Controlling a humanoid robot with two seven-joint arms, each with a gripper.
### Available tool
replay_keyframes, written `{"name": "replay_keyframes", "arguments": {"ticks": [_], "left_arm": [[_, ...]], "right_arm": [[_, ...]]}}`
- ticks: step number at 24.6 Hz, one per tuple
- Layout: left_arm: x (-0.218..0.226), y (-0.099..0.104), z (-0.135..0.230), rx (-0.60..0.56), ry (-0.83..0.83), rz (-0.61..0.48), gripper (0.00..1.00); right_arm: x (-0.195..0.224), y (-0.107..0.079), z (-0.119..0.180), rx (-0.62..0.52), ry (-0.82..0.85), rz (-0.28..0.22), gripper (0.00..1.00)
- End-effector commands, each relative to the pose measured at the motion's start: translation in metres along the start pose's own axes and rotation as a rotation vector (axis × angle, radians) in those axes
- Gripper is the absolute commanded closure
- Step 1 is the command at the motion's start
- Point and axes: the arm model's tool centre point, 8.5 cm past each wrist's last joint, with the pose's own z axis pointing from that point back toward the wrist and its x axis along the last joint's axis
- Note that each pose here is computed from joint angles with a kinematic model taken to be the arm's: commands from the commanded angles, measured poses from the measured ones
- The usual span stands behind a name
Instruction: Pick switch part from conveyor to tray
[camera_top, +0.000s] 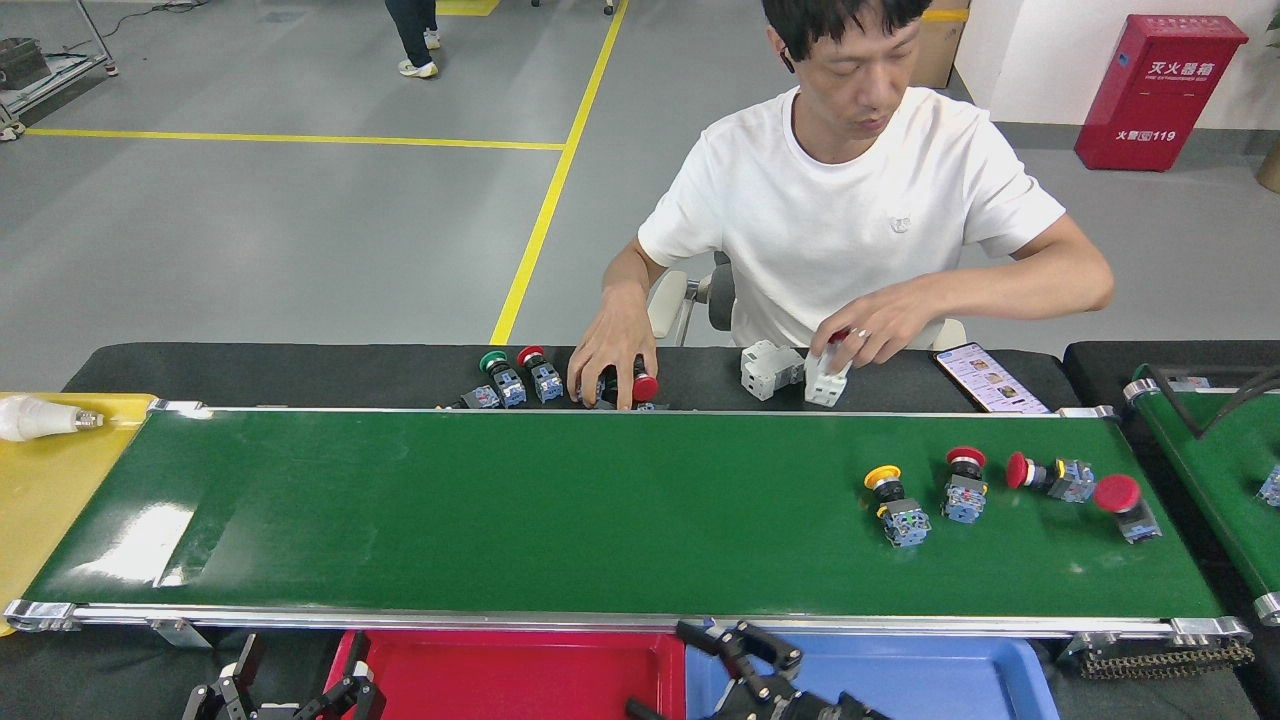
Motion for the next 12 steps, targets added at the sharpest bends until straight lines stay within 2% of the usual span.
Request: {"name": "replay_keyframes", "arguments": {"ticks": [1, 3, 6, 9, 12], "left_arm": [[-0.002, 0.006, -0.001, 0.027, 0.005, -0.007, 0.00], [-0.002, 0.006, 0.000, 0.025, 0.005, -0.007, 0.00], [-0.002, 0.006, -0.001, 0.025, 0.003, -0.008, 0.00], [-0.002, 0.007, -0.003, 0.028, -0.001, -0.010, 0.00], [-0.003, 0.007, -0.003, 0.030, 0.005, -0.010, 0.00]], "right_arm": [[-0.030, -0.019, 0.010, -0.067, 0.189, -0.025, 0.03], [-0.059, -0.033, 0.032, -0.118, 0.361, -0.035, 0.03], [-0.089, -0.044, 0.075, -0.240, 0.537, -0.012, 0.03], [-0.103, -0.035, 0.114, -0.301, 0.672, 0.003, 0.02], [-0.098, -0.010, 0.135, -0.238, 0.717, -0.013, 0.02]]}}
